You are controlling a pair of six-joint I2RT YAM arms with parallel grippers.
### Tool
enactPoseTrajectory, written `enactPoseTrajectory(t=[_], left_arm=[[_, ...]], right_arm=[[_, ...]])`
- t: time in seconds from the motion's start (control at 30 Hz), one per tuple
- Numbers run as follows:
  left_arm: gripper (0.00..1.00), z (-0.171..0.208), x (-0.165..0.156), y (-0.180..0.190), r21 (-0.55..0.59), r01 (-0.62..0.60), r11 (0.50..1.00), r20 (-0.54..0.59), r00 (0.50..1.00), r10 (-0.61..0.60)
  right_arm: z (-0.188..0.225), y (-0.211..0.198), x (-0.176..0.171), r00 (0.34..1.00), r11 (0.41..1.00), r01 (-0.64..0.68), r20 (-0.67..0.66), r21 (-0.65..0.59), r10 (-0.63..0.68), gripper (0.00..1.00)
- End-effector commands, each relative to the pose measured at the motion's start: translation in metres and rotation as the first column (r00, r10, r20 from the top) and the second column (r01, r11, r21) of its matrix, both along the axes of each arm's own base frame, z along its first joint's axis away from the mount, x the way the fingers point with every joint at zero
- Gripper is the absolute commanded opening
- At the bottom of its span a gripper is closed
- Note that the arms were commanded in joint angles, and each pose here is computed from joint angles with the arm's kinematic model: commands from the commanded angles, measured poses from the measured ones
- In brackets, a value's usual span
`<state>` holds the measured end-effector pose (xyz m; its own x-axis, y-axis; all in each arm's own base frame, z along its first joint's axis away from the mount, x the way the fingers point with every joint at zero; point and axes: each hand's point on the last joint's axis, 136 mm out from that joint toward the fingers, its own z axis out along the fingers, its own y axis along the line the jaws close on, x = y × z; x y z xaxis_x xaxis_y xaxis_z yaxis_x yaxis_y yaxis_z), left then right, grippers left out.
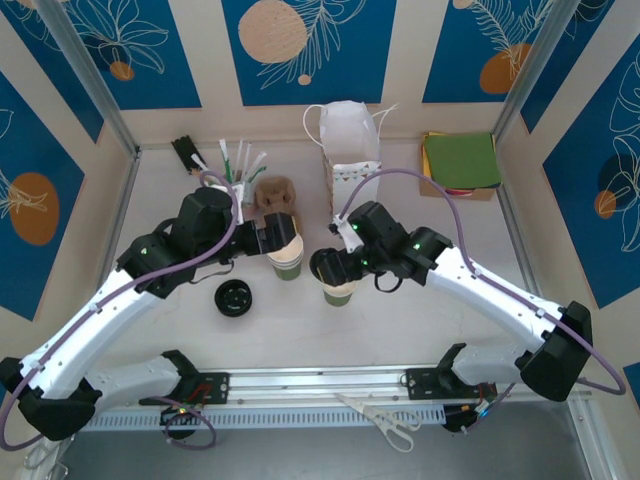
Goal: Pack the takeout coffee
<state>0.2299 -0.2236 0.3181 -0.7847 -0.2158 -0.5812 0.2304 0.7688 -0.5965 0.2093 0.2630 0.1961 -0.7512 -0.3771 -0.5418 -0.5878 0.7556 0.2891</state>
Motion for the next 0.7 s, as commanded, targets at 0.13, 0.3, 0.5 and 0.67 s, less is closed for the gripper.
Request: enactPoseTrajectory(t=[0.13, 0.3, 0.5, 0.67], left_arm=[[1.0, -0.01, -0.003, 0.003, 0.028, -0.006, 1.0, -0.015, 1.0, 0.006], [1.0, -0.012, -0.003, 0.001, 0.037, 0.003, 0.999, -0.019, 1.0, -0.002], [1.0, -0.014, -0.001, -0.001, 0.045, 0.012, 0.999, -0.025, 1.0, -0.011], [1.0, -0.012, 0.0, -0.003, 0.048, 0.02, 0.999, -0.024, 1.0, -0.019]], right_arm=[[-0.034, -0.012, 0.0, 0.998, 0.986, -0.003, 0.056, -0.164, 0.013, 0.65], [-0.04, -0.016, 0.003, 0.997, 0.981, 0.013, 0.08, -0.195, 0.003, 0.65], [-0.047, -0.017, 0.002, 0.997, 0.979, 0.011, 0.072, -0.205, 0.004, 0.65], [-0.052, -0.017, 0.001, 0.997, 0.973, 0.009, 0.079, -0.229, 0.009, 0.65]])
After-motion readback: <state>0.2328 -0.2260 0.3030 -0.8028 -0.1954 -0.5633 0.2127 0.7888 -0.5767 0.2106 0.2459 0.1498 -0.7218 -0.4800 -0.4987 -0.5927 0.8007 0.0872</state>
